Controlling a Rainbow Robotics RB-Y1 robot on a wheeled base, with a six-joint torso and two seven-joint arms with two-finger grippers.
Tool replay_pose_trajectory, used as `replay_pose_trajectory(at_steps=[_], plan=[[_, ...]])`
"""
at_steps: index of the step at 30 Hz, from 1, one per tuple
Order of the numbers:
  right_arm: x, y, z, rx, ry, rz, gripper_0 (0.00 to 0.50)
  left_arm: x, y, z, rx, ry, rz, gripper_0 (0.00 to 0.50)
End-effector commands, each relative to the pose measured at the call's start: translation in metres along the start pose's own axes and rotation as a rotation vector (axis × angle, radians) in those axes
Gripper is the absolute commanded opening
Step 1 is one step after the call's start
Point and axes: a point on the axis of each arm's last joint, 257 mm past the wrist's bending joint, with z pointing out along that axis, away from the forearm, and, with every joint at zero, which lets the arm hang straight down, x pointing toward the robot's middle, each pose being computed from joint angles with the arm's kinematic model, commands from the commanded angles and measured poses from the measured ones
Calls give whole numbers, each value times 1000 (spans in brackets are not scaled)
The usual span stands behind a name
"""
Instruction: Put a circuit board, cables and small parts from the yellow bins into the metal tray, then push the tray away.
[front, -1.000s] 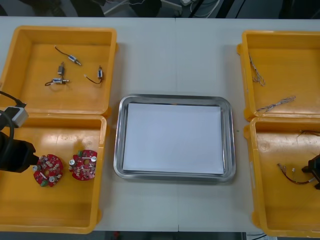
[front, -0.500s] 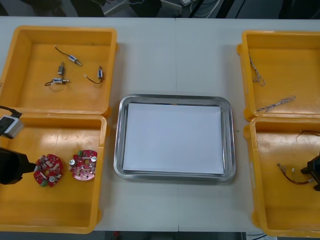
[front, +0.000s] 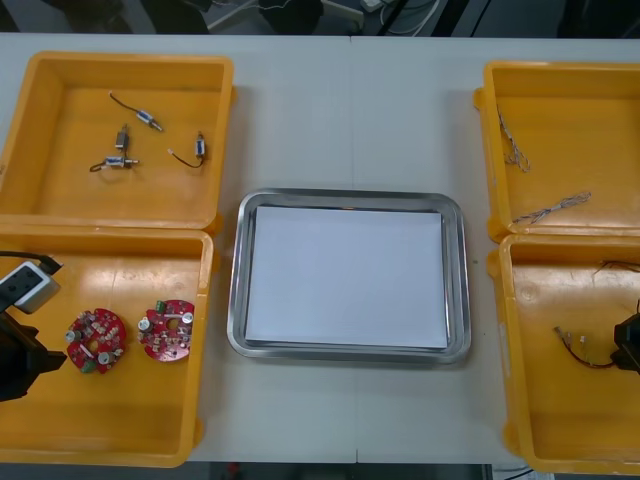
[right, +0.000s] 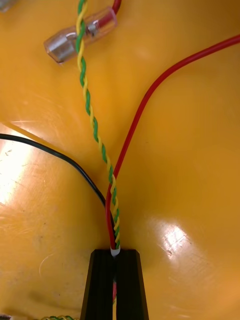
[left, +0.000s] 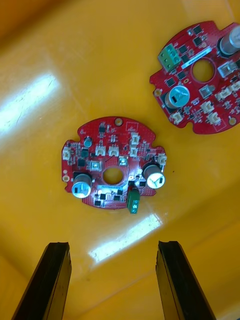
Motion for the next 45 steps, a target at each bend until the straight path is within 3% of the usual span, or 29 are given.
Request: replay_pose_trajectory(at_steps=[1, 9, 16, 21, 24, 31, 34, 41, 45], plan=[[4, -9, -6, 5, 17, 40, 0, 4, -14, 7, 13, 14, 113, 500], [-20, -8, -51, 33, -23, 2, 0, 3, -19, 35, 14, -23, 156, 500], [-40, -1, -94, 60, -65, -41, 0, 9, -16, 51, 7, -17, 190, 500], [-48, 12, -132, 105, -94, -137, 0, 11, -15, 57, 3, -9, 198, 500], [-44, 24, -149, 102, -87, -202, 0, 11, -15, 59, 4, -6, 203, 500], [-29, 61, -179, 34, -92, -397, 0, 14, -14, 62, 5, 2, 201, 500], [-21, 74, -190, 15, -81, -568, 0, 15, -15, 64, 7, 3, 199, 500], [-5, 82, -203, 38, -41, -863, 0, 18, -9, 71, -1, 0, 195, 500], [7, 96, -209, 25, -38, -1062, 0, 20, -10, 73, 1, 3, 194, 500]])
